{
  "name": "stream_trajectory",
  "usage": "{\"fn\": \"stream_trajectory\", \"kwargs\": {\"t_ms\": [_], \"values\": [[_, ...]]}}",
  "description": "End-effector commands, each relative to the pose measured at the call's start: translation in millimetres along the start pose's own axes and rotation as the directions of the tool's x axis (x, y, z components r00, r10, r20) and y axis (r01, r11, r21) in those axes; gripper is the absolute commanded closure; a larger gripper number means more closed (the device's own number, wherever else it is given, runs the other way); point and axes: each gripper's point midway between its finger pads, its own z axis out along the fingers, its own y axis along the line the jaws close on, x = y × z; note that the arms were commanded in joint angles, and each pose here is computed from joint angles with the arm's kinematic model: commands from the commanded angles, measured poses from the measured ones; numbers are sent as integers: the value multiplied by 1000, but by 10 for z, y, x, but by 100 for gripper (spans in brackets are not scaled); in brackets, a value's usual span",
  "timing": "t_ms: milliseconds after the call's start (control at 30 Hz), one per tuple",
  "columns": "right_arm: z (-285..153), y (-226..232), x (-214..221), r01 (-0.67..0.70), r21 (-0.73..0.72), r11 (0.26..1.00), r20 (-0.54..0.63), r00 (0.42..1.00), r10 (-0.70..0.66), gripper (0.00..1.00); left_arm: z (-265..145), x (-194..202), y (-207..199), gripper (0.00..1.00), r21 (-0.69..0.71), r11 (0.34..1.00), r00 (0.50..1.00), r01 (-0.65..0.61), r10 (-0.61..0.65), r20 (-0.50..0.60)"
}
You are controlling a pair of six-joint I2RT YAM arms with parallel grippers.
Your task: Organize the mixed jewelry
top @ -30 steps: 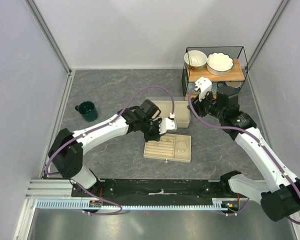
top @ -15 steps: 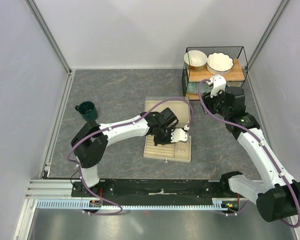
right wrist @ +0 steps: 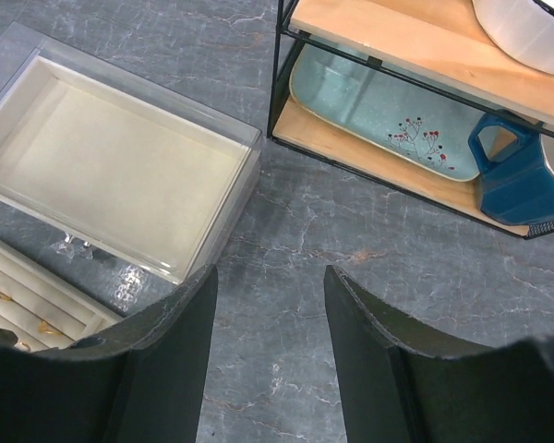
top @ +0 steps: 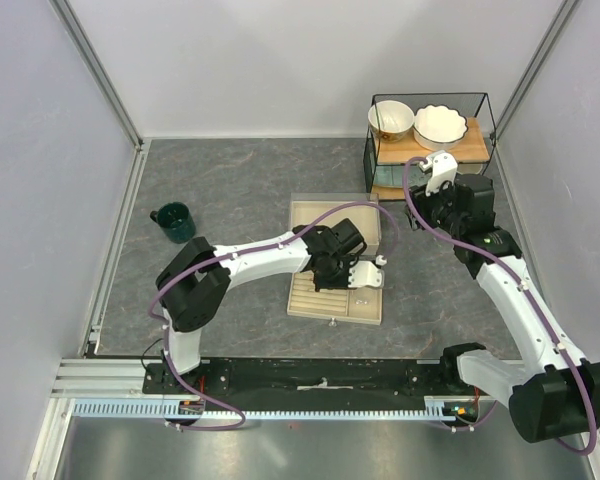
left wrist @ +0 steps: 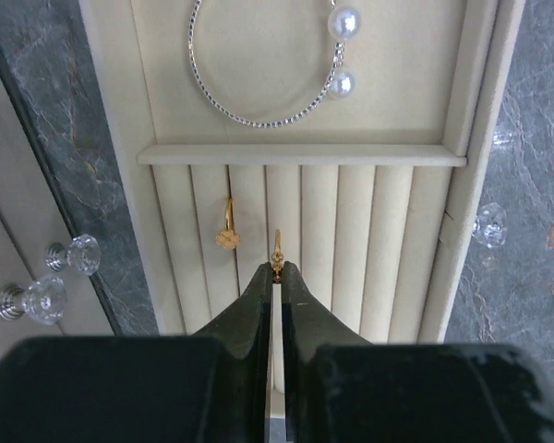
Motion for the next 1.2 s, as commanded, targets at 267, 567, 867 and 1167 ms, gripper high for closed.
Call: {"fn": "stream_trajectory", "kwargs": {"t_ms": [267,567,867,1167], "values": [[-15,-10,-71,-15,-12,1000,36,999,15,43,47,-107,12,98,4,997,997,-72,72,-23],[7,-6,-35,-19,-21,1000,27,999,20,42,32,-133,-26,98,15,997,997,-73,73,-18],[29,1,-18,-27,-33,999,23,999,28,43,-44,-160,-52,98,11,997,997,-78,78,-13],[24,-1,2,-27,-34,999,22,999,28,43,-7,-125,-106,98,29,997,997,-76,77,-19]]}}
